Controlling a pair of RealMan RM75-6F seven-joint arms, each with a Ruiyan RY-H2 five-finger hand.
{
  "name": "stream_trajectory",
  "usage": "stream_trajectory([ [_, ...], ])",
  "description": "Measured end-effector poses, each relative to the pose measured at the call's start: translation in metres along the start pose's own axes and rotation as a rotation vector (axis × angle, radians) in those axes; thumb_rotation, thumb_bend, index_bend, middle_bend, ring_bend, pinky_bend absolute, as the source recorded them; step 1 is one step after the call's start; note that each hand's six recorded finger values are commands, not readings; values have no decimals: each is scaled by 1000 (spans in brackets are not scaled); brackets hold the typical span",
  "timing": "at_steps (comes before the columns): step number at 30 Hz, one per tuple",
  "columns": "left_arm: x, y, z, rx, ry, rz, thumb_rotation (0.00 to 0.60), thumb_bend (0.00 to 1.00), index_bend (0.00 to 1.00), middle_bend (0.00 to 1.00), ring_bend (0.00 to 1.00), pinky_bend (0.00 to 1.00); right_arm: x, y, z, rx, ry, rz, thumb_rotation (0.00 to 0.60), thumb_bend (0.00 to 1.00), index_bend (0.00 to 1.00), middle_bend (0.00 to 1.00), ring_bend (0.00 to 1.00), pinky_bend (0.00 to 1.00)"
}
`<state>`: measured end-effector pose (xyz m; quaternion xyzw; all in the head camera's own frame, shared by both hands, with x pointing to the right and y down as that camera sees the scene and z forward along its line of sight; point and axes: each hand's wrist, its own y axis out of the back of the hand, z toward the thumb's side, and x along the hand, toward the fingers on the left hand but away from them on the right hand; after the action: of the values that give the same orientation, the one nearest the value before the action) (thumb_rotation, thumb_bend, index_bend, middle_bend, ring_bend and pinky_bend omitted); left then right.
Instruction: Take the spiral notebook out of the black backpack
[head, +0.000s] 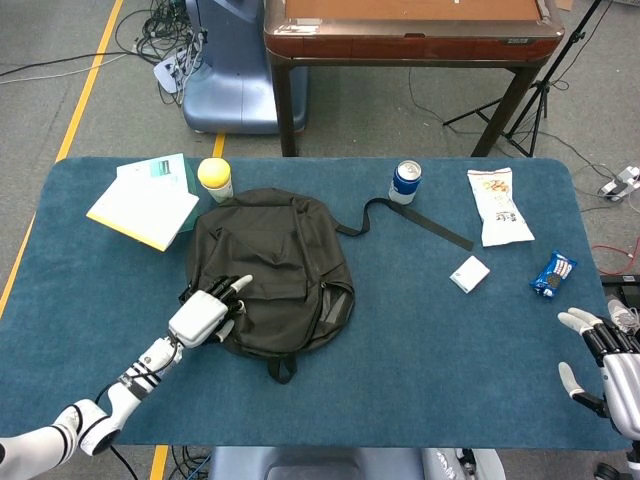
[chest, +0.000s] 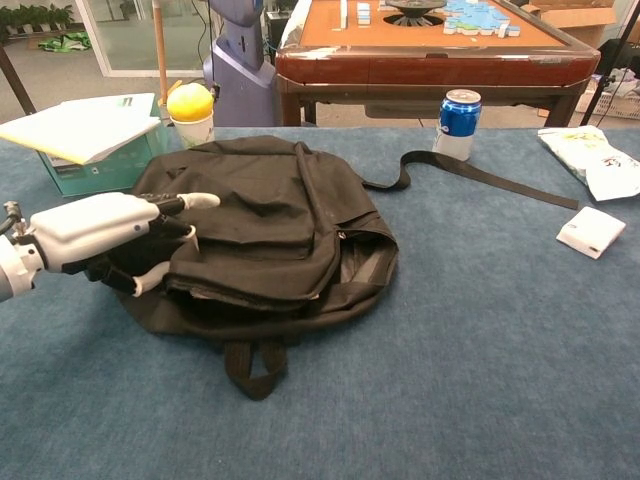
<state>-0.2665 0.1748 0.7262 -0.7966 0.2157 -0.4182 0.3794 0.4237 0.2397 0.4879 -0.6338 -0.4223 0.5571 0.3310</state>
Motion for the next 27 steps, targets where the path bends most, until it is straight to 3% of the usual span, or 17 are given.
stream_trajectory([
  [11,12,32,7,-257,83,94,600,560,580,77,77,64,-5,-2,13,3,60,23,600,394,226,194,163,298],
  [18,27,67,16,-404,119,152,600,560,594,99,91,64,-14,-13,41,1,173,96,600,394,226,194,163,298],
  [27,40,99,33,-499,133,172,600,560,597,106,97,64,-32,-39,92,16,369,248,600,394,225,194,163,298],
])
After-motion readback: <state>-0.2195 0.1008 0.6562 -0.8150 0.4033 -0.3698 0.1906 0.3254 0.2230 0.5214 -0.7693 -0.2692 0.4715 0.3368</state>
